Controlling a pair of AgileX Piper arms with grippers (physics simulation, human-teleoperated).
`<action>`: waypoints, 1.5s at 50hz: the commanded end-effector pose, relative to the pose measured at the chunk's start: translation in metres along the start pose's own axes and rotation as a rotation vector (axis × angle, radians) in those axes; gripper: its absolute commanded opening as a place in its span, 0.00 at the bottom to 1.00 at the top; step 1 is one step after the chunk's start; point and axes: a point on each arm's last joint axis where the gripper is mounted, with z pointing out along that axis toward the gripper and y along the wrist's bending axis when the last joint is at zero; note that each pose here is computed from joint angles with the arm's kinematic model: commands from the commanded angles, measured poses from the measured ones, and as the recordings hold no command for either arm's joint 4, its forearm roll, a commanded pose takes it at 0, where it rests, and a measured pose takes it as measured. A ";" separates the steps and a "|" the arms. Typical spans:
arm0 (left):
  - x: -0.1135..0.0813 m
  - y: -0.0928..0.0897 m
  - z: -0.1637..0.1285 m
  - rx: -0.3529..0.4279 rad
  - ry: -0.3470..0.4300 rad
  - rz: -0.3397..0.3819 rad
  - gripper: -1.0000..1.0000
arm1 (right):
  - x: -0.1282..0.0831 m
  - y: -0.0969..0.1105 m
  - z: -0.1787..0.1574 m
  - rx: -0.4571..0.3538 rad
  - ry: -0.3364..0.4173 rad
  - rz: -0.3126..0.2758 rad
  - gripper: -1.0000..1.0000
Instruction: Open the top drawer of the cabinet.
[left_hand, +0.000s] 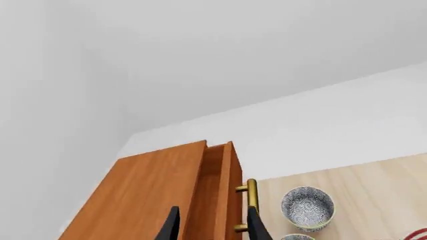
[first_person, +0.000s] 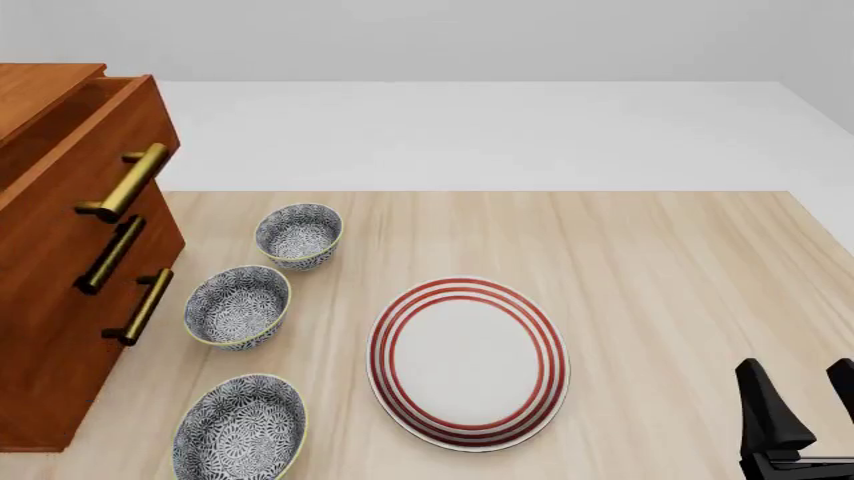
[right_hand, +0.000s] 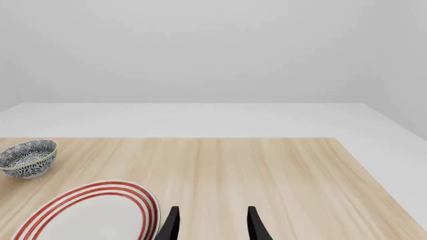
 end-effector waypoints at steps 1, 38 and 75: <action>-0.027 0.008 -0.002 0.033 0.091 -0.125 1.00 | 0.000 0.000 0.000 0.000 0.000 0.000 1.00; -0.036 0.013 0.045 0.053 0.333 -0.281 1.00 | 0.000 0.000 0.000 0.000 0.000 0.000 1.00; 0.013 0.007 0.106 0.043 0.473 -0.255 1.00 | 0.000 0.000 0.000 0.000 0.000 0.000 1.00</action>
